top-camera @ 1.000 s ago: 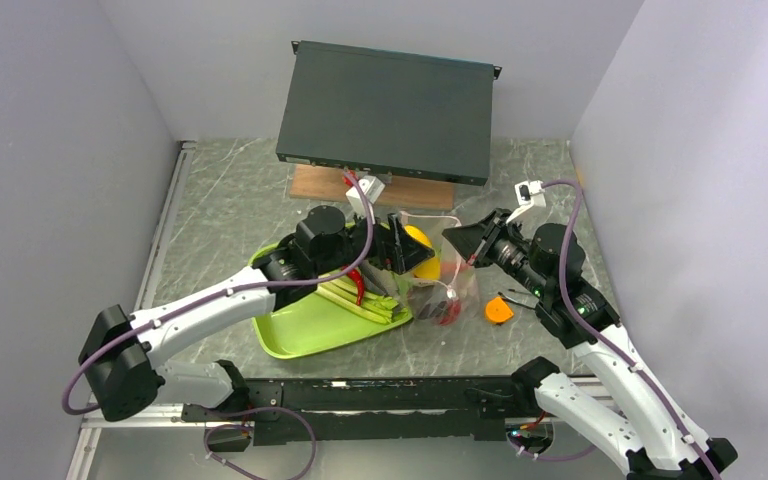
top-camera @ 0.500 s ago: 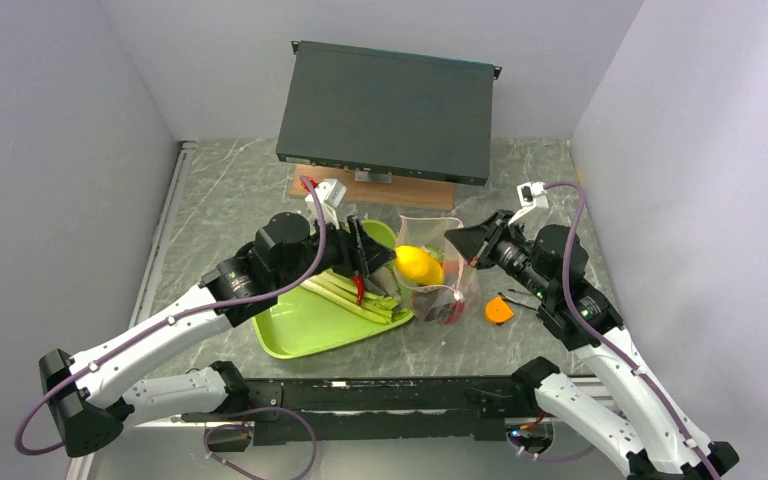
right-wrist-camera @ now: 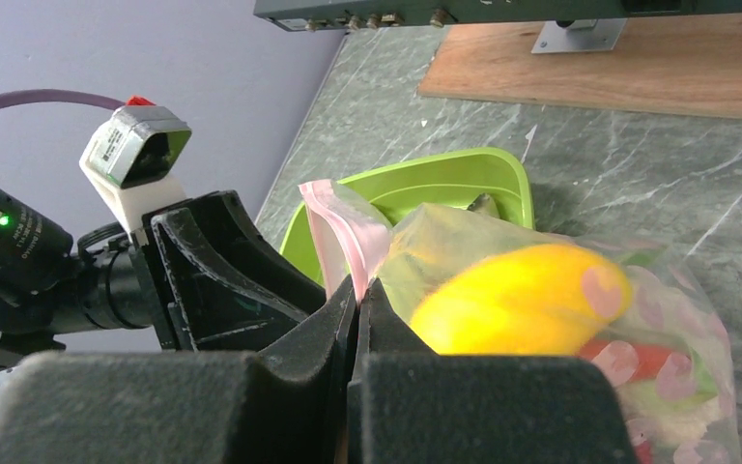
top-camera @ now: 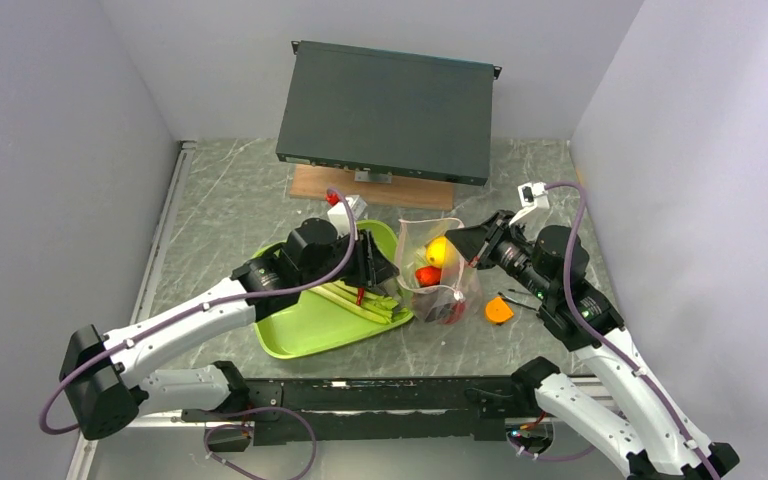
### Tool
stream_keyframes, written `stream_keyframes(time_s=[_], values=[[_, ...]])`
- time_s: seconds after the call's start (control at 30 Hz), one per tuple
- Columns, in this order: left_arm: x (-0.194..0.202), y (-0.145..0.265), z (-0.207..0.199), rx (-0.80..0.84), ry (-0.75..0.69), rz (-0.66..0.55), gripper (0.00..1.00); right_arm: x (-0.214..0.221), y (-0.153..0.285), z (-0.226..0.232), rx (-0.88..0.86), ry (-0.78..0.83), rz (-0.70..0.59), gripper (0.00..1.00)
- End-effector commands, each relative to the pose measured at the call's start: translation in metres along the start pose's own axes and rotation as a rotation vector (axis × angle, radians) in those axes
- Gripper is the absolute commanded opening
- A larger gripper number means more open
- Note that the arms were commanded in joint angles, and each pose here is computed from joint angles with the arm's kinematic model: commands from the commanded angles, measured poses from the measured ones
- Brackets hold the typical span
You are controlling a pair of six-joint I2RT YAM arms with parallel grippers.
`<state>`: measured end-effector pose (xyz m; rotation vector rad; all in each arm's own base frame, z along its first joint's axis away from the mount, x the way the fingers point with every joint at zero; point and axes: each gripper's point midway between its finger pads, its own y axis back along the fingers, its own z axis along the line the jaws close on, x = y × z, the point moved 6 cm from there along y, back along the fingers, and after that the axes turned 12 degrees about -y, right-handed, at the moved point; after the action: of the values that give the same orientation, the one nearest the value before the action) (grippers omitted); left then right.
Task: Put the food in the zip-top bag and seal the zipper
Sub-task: Adjust the zipper food storage bag at the center of the board.
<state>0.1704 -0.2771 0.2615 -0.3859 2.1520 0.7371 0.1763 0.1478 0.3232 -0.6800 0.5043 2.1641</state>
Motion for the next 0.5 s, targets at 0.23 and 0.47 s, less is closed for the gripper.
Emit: stream_keyframes(time_s=[0.23, 0.47], values=[[-0.011, -0.022, -0.024, 0.178, 0.011, 0.002, 0.43, -0.022, 0.011, 0.031, -0.123, 0.025, -0.087, 0.00], [-0.047, -0.006, -0.054, 0.290, -0.078, -0.061, 0.04, -0.032, 0.027, 0.026, -0.044, 0.107, -0.140, 0.00]])
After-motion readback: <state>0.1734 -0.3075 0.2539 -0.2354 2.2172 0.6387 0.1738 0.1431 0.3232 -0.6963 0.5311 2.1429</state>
